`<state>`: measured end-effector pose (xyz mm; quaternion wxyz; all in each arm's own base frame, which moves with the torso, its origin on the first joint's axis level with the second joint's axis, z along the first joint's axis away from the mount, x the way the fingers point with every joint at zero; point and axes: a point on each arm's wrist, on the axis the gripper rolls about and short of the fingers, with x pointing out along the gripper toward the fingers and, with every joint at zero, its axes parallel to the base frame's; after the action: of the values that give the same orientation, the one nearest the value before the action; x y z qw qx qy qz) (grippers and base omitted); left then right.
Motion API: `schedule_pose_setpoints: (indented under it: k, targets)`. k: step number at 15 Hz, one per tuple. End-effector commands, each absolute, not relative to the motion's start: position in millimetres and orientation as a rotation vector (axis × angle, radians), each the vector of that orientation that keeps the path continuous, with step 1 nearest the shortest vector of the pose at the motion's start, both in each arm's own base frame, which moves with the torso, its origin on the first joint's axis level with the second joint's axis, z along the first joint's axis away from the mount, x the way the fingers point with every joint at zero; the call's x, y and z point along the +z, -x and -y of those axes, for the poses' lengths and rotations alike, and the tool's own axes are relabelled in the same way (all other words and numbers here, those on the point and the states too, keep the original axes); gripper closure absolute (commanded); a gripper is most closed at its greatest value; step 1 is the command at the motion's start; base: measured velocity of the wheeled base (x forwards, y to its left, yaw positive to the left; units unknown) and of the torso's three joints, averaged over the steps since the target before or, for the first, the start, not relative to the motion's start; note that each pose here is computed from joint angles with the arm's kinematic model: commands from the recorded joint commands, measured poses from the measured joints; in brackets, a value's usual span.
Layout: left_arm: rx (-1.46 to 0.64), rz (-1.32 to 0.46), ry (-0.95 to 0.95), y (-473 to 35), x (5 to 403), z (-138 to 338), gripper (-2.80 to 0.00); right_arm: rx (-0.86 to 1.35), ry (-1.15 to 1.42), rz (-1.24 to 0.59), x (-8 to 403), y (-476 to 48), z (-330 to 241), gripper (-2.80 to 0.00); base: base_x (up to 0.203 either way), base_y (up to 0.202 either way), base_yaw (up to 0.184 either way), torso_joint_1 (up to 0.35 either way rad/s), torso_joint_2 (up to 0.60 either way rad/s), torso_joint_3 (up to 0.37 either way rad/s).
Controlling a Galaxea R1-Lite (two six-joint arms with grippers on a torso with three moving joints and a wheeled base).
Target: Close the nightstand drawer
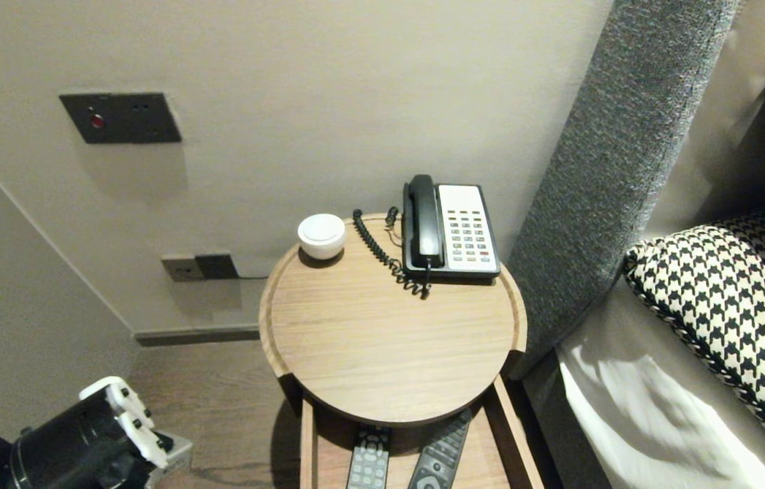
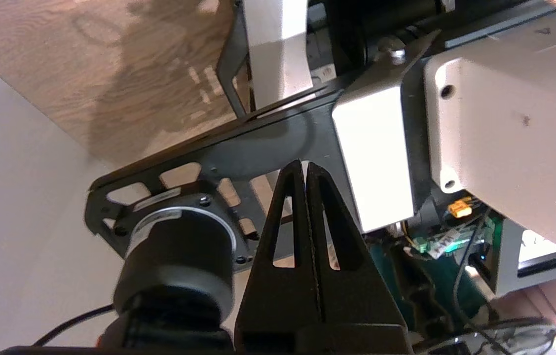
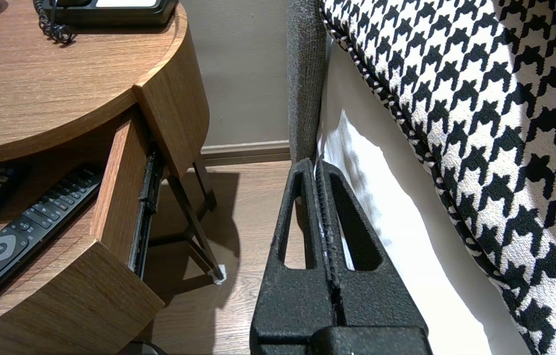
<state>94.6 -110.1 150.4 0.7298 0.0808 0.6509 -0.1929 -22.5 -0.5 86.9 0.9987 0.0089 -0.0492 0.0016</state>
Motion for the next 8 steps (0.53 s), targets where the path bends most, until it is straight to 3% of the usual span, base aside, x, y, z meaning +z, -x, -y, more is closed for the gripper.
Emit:
schedule_pose_setpoints:
  k: [1,8]
  targets:
    - [-0.410,-1.485,-0.215,-103.5,140.8,135.9,0.00,0.002,-0.018,0.060,75.9,19.4,0.5,0.00,0.000,0.000,0.000,0.000,0.00,0.000]
    - [-0.405,-1.456,-0.203,-103.0,132.1,165.8,0.00,0.004,-0.018,0.060,75.9,19.4,0.4,0.00,0.000,0.000,0.000,0.000,0.00,0.000]
